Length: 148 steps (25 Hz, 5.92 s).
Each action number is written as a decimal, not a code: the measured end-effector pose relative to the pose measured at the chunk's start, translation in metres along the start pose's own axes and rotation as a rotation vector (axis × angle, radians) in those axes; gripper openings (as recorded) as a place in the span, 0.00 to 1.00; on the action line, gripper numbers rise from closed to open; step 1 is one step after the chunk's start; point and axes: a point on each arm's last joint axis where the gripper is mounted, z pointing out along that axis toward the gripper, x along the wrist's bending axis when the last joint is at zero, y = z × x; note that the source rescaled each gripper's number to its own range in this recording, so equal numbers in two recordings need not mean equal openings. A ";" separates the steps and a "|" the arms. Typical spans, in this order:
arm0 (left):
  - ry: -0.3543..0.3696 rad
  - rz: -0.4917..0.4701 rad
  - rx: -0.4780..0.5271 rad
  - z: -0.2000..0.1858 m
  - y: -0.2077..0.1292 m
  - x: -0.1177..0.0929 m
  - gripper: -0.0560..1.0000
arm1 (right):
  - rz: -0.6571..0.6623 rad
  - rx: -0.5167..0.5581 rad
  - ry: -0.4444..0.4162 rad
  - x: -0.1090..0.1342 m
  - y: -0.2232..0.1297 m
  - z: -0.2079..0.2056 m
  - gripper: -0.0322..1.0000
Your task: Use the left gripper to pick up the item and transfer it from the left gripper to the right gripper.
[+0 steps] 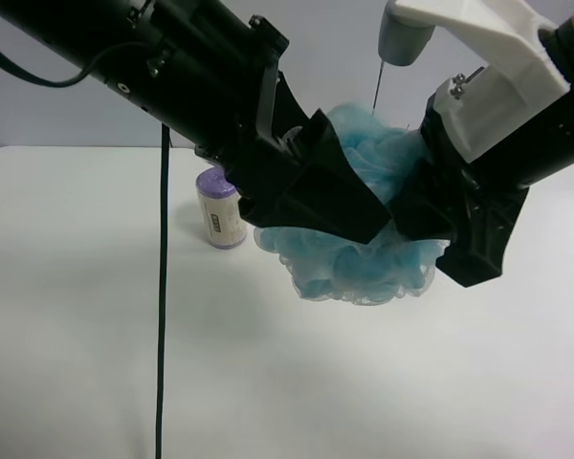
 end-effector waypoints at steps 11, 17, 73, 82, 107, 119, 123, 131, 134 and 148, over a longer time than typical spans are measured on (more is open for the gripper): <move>0.085 0.130 0.010 -0.042 0.003 -0.016 0.85 | 0.001 -0.002 0.000 0.000 0.000 0.000 0.18; 0.198 0.155 0.058 -0.084 -0.004 -0.030 0.85 | 0.001 -0.002 0.000 0.000 0.000 0.000 0.18; 0.502 -0.087 -0.150 -0.181 -0.234 -0.120 0.88 | 0.009 -0.012 0.000 0.000 0.001 0.000 0.11; 0.566 -0.133 -0.151 -0.180 -0.234 -0.119 0.88 | 0.068 -0.018 0.006 0.000 0.002 0.000 0.11; 1.121 -0.478 -0.235 -0.183 -0.238 -0.127 0.88 | 0.652 0.046 -0.207 -0.039 0.001 -0.042 0.10; 1.121 -0.478 -0.236 -0.183 -0.238 -0.127 0.88 | 0.915 0.196 -0.258 -0.132 -0.048 -0.047 0.09; 1.121 -0.478 -0.236 -0.183 -0.238 -0.127 0.88 | 0.915 0.276 -0.209 -0.145 -0.055 -0.021 0.09; 1.121 -0.478 -0.236 -0.183 -0.238 -0.127 0.88 | 0.901 0.499 -0.202 -0.172 -0.084 0.030 0.09; 1.121 -0.478 -0.236 -0.183 -0.238 -0.127 0.88 | 0.926 0.512 -0.216 -0.183 -0.096 0.038 0.08; 1.121 -0.478 -0.236 -0.183 -0.238 -0.127 0.88 | 1.143 0.542 -0.298 -0.227 -0.180 0.028 0.08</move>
